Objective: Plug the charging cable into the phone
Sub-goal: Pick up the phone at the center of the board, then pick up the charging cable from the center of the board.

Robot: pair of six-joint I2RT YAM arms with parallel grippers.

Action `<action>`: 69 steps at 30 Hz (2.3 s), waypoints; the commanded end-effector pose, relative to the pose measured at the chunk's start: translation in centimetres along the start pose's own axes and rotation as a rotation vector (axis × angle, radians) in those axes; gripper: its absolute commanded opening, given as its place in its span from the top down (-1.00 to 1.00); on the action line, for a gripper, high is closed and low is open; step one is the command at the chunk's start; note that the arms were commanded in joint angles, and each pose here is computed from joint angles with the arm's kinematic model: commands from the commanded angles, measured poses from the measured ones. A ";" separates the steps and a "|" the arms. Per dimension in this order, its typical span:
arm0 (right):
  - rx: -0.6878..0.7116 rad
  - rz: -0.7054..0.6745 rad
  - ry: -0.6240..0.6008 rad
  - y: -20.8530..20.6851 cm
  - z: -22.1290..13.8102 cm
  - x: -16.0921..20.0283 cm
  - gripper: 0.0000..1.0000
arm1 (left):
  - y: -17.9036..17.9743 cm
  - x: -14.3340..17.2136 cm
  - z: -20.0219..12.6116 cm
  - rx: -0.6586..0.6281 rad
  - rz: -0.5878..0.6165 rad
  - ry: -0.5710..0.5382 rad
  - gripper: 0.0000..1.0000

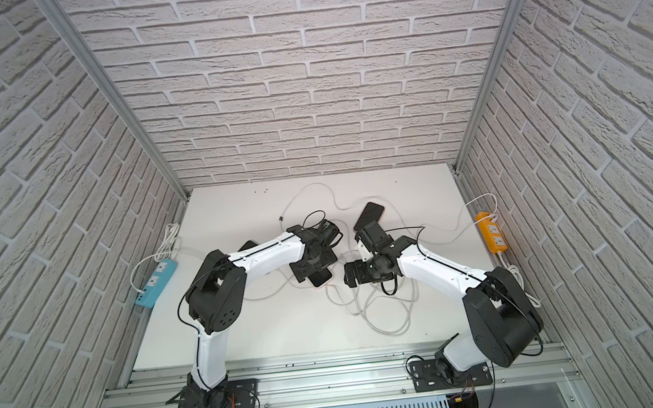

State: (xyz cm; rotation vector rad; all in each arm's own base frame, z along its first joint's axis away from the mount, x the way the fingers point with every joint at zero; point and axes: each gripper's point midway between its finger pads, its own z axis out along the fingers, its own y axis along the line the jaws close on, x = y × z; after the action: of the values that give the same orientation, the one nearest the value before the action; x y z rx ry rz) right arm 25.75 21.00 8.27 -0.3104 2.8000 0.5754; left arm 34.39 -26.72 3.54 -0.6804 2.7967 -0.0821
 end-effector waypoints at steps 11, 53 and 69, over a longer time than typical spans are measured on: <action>0.003 -0.012 -0.012 -0.2 -0.2 0.2 -0.92 | 1.9 0.3 3.3 -0.057 -0.061 0.055 -0.72; 0.150 0.042 0.081 -0.6 7.4 -8.2 0.35 | 5.0 -3.9 -7.1 0.177 -0.088 -0.052 1.00; 0.255 0.031 0.141 -2.6 9.6 -7.6 0.54 | 5.8 -3.5 -6.9 0.159 -0.086 -0.050 1.00</action>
State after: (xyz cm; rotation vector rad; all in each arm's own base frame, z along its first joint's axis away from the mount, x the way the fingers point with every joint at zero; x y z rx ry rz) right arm 36.69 25.49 2.55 -0.2471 2.9262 0.3348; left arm 32.74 -20.27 9.11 -0.7650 2.7198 -0.2758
